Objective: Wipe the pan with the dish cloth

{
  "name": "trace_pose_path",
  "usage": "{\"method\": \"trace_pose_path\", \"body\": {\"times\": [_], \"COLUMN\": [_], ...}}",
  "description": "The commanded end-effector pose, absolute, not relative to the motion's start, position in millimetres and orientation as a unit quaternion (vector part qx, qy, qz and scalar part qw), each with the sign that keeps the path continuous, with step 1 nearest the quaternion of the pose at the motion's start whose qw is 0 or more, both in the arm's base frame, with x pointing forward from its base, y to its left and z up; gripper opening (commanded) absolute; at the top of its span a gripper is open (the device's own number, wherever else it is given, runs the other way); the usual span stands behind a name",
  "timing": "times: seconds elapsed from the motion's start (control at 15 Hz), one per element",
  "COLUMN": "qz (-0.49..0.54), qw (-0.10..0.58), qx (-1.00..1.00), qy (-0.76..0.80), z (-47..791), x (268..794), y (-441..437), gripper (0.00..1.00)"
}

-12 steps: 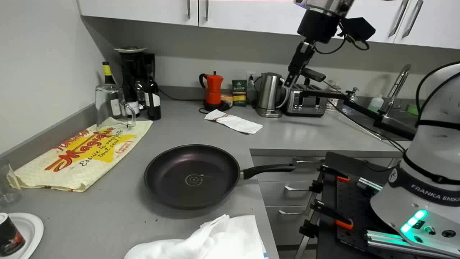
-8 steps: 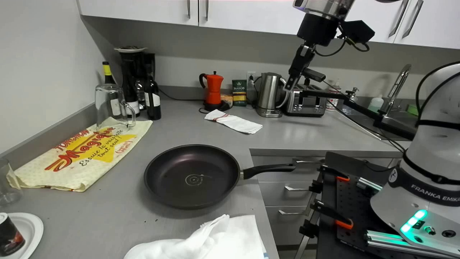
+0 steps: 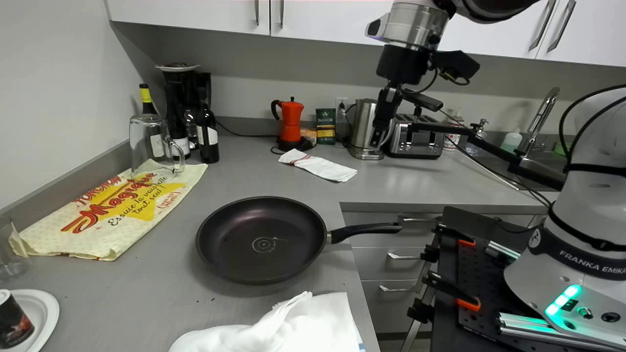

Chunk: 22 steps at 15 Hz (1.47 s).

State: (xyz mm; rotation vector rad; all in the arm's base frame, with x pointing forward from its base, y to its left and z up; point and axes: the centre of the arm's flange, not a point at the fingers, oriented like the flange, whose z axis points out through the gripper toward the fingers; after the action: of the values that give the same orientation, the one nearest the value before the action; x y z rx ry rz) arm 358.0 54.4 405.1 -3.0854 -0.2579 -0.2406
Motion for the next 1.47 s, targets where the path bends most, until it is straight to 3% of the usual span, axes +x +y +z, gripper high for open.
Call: {"method": "trace_pose_path", "body": {"times": [0.0,0.73,1.4], "qz": [-0.05,0.015,0.024], "qw": [0.021,0.044,0.081], "qx": [-0.989,-0.972,-0.957], "qy": [-0.136,-0.232,-0.277], "z": [366.5,232.5,196.3], "x": [412.1,466.9,492.0], "y": [101.6,236.5,310.3], "gripper": [1.0,1.0,1.0]}}
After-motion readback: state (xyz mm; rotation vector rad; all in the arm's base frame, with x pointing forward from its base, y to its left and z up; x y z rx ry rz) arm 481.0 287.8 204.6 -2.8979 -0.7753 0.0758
